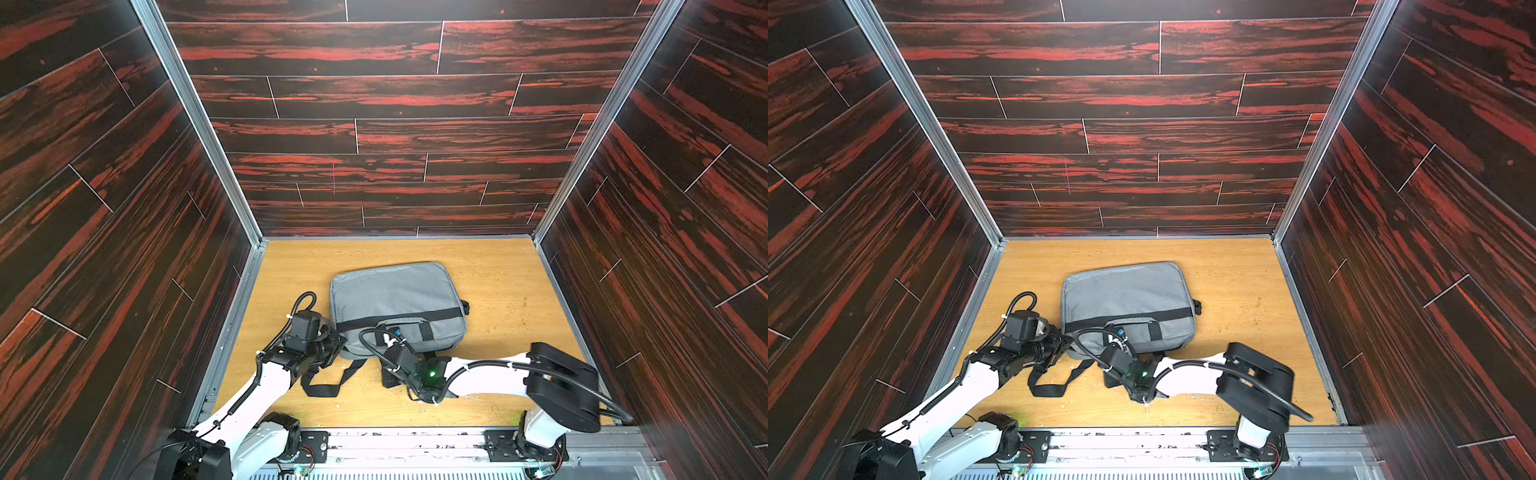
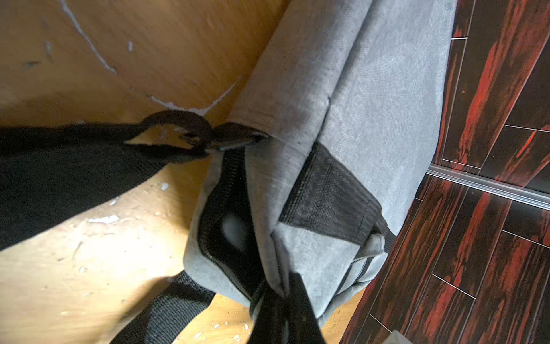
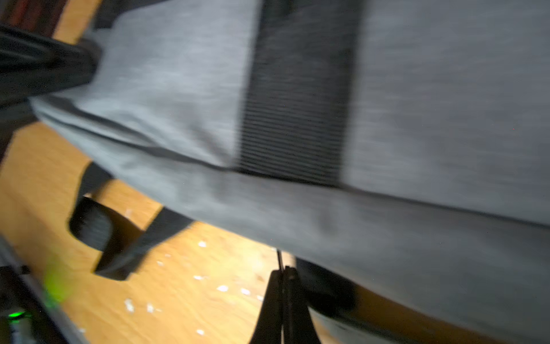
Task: Open the zippered laptop bag and take out the laptop
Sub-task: Unzip the zipper on the zippered laptop bag.
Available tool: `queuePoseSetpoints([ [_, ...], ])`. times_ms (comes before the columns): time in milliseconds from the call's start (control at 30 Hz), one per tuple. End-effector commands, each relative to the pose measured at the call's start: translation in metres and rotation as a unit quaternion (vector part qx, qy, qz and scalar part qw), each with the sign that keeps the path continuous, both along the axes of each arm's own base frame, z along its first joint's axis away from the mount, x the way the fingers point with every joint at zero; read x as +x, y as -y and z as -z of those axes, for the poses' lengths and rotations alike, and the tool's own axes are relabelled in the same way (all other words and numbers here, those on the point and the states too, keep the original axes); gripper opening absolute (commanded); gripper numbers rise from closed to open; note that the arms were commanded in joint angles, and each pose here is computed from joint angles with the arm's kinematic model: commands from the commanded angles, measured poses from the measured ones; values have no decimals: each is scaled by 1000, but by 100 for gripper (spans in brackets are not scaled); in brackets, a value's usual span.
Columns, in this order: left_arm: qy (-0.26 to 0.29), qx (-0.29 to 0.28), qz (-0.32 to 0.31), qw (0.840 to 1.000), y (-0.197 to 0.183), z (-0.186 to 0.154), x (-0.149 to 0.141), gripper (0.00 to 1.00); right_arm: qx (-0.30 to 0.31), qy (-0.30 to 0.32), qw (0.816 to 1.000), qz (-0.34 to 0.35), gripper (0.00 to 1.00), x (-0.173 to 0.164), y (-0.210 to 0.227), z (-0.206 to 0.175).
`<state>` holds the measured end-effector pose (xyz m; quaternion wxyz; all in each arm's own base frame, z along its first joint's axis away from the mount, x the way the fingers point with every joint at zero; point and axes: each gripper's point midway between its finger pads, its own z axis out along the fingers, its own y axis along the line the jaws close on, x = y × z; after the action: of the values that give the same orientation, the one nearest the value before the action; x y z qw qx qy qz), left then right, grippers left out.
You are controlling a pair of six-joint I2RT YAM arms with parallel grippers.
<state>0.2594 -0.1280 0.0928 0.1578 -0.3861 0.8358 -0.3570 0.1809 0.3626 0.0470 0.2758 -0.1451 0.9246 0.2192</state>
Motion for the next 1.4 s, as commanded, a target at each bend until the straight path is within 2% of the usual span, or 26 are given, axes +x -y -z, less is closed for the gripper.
queuePoseSetpoints([
  [0, 30, 4, -7, 1000, -2, -17, 13, 0, -39, 14, 999, 13, 0, 9, 31, -2],
  [467, 31, 8, -7, 999, -2, -21, 16, 0, -102, 18, 994, 31, 0, 26, 114, -4],
  [700, 27, 13, -9, 1000, -4, -20, 13, 0, -122, 2, 990, 69, 0, 37, 163, -5],
  [1067, 24, 24, -15, 999, -9, -18, 11, 0, -120, -20, 986, 115, 0, 65, 210, -3],
  [1367, 23, 13, -15, 1000, -6, -20, 15, 0, -87, -40, 987, 131, 0, 85, 215, -3],
])
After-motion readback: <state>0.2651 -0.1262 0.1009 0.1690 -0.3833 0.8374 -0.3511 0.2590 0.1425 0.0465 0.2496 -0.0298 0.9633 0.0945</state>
